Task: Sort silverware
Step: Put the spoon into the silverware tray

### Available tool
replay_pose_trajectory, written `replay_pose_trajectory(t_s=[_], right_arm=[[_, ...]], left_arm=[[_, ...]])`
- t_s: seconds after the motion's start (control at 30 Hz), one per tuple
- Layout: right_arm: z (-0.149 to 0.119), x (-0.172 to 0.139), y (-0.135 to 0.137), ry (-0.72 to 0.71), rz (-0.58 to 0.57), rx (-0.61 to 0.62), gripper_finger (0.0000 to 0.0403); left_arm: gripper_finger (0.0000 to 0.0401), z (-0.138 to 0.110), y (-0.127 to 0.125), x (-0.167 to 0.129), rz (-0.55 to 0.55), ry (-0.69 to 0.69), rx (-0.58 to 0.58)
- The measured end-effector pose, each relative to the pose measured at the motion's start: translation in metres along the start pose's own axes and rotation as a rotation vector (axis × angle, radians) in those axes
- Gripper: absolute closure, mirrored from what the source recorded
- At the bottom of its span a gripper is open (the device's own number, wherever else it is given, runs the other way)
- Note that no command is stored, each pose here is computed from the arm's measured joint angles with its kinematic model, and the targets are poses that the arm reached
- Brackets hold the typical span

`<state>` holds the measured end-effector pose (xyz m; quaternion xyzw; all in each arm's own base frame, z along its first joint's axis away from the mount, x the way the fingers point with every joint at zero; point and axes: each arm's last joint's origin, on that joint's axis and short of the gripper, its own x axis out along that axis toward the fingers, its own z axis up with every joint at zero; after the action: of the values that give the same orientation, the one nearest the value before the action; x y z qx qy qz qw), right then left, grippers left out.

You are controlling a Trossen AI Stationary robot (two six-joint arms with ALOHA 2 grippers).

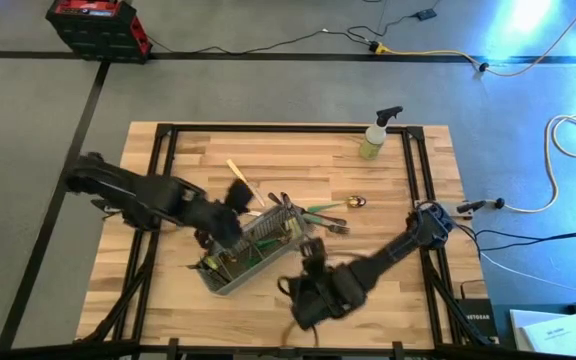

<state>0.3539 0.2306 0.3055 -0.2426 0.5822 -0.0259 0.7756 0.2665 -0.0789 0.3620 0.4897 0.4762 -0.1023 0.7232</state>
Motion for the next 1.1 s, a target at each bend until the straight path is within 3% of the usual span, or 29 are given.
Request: replay_pose_trajectory(t_s=[0.13, 0.27, 0.53, 0.73, 0.87, 1.0, 1.1], right_arm=[[-0.010, -0.002, 0.030, -0.017, -0.087, -0.053, 0.0292], [-0.019, -0.006, 0.051, -0.045, -0.160, -0.071, 0.0292], [-0.026, -0.009, 0.066, -0.083, -0.229, -0.080, 0.0292], [-0.026, -0.008, 0.064, -0.087, -0.237, -0.062, 0.0292], [-0.022, -0.008, 0.058, -0.137, -0.367, -0.086, 0.0292], [-0.013, 0.002, 0.033, -0.163, -0.485, 0.019, 0.0292], [-0.004, 0.014, 0.010, -0.141, -0.487, 0.081, 0.0296]], left_arm=[[0.0219, 0.009, 0.000, 0.011, -0.073, 0.042, 0.211], [0.0219, 0.025, -0.009, 0.017, -0.078, 0.021, 0.398], [0.0220, 0.048, -0.021, 0.037, -0.048, 0.096, 0.550], [0.0220, 0.052, -0.019, 0.036, 0.094, 0.195, 0.582], [0.0220, 0.049, -0.019, 0.030, 0.119, 0.213, 0.588], [0.0220, 0.045, -0.020, 0.018, 0.157, 0.184, 0.422], [0.0219, 0.029, -0.015, -0.003, 0.190, 0.156, 0.232]])
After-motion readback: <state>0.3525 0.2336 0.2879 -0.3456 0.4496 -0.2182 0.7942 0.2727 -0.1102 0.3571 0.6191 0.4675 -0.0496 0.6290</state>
